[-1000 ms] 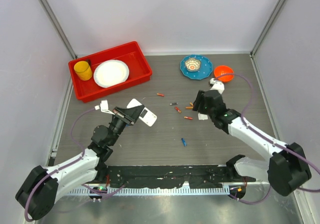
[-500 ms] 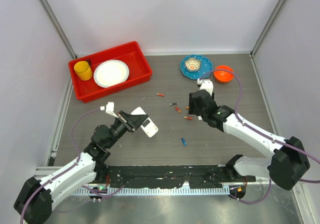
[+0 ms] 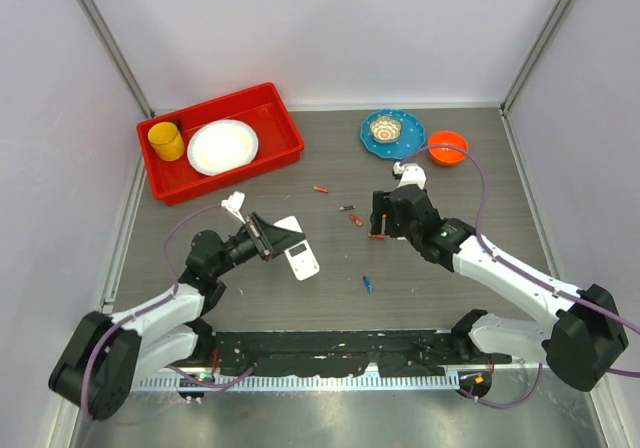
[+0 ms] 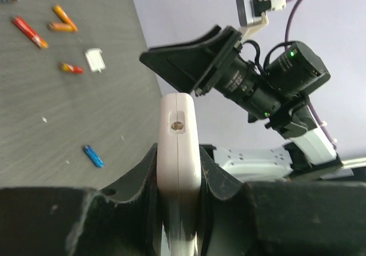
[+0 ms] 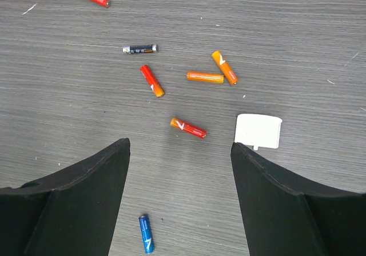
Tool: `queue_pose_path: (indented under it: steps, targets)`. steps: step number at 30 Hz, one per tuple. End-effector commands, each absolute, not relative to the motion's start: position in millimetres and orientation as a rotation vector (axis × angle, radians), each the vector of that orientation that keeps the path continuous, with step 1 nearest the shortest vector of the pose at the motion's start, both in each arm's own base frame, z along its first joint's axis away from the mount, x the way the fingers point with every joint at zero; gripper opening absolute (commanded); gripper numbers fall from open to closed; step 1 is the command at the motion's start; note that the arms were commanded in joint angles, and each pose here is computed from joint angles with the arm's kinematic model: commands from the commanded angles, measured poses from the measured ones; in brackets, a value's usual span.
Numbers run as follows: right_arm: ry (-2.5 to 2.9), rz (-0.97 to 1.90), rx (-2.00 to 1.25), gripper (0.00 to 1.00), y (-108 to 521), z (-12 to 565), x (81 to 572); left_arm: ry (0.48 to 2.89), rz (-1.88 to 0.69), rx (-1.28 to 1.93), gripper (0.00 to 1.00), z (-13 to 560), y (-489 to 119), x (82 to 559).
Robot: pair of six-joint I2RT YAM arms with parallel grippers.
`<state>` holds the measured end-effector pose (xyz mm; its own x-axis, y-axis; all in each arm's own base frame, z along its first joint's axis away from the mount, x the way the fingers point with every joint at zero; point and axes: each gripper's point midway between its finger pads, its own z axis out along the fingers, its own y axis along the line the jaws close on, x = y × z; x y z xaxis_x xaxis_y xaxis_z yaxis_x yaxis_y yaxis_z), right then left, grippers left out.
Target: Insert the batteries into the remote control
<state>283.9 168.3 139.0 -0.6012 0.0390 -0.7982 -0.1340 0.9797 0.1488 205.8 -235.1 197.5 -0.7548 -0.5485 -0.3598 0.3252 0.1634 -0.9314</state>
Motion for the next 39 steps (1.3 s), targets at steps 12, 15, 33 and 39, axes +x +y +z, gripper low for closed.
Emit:
queue_pose_path:
  steps: [12, 15, 33, 39]
  targets:
    - [2.140, 0.301, -0.218, 0.70, 212.7, 131.6, 325.3, 1.625, -1.888, 0.068, 0.00, 255.0, -249.7, 182.0]
    - [2.165, 0.335, -0.330, 0.70, 228.2, 123.3, 327.1, 1.634, -1.842, -0.010, 0.00, 243.6, -243.6, 185.9]
    - [2.286, 0.248, -0.170, 0.80, 254.7, 71.3, 378.2, 1.625, -1.742, -0.060, 0.00, 233.1, -229.8, 182.5]
    - [2.310, 0.233, -0.141, 0.80, 255.1, 55.4, 379.4, 1.626, -1.744, -0.050, 0.00, 233.4, -229.5, 179.2]
